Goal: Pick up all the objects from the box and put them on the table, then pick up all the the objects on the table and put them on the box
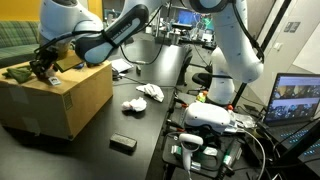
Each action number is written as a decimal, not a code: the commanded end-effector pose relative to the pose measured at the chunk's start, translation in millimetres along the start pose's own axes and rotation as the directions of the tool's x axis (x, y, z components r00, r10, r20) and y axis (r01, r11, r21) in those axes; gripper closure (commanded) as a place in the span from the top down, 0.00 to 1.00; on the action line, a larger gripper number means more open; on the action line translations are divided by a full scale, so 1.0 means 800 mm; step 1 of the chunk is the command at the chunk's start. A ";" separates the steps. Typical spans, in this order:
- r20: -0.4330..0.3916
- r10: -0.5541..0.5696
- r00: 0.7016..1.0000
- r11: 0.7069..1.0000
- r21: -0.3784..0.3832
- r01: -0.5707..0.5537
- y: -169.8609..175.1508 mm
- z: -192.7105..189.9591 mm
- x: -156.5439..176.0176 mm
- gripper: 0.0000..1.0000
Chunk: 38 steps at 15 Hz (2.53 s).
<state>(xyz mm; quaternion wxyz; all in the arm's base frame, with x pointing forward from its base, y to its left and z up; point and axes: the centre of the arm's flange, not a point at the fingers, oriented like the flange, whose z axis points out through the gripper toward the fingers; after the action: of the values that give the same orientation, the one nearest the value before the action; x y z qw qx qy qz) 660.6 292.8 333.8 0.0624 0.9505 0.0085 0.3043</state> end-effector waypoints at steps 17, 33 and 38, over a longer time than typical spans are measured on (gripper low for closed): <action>0.162 -0.037 0.986 0.999 0.005 0.036 -0.014 -0.029 -0.015 0.02; 0.501 0.000 0.865 0.998 -0.052 0.030 0.167 -0.204 -0.054 0.02; 0.635 -0.083 0.768 0.997 0.060 0.058 0.168 -0.150 -0.133 0.02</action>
<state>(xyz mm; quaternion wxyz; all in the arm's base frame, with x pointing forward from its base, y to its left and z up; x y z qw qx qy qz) 521.1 178.7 421.0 0.0796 0.9968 0.0001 -0.0009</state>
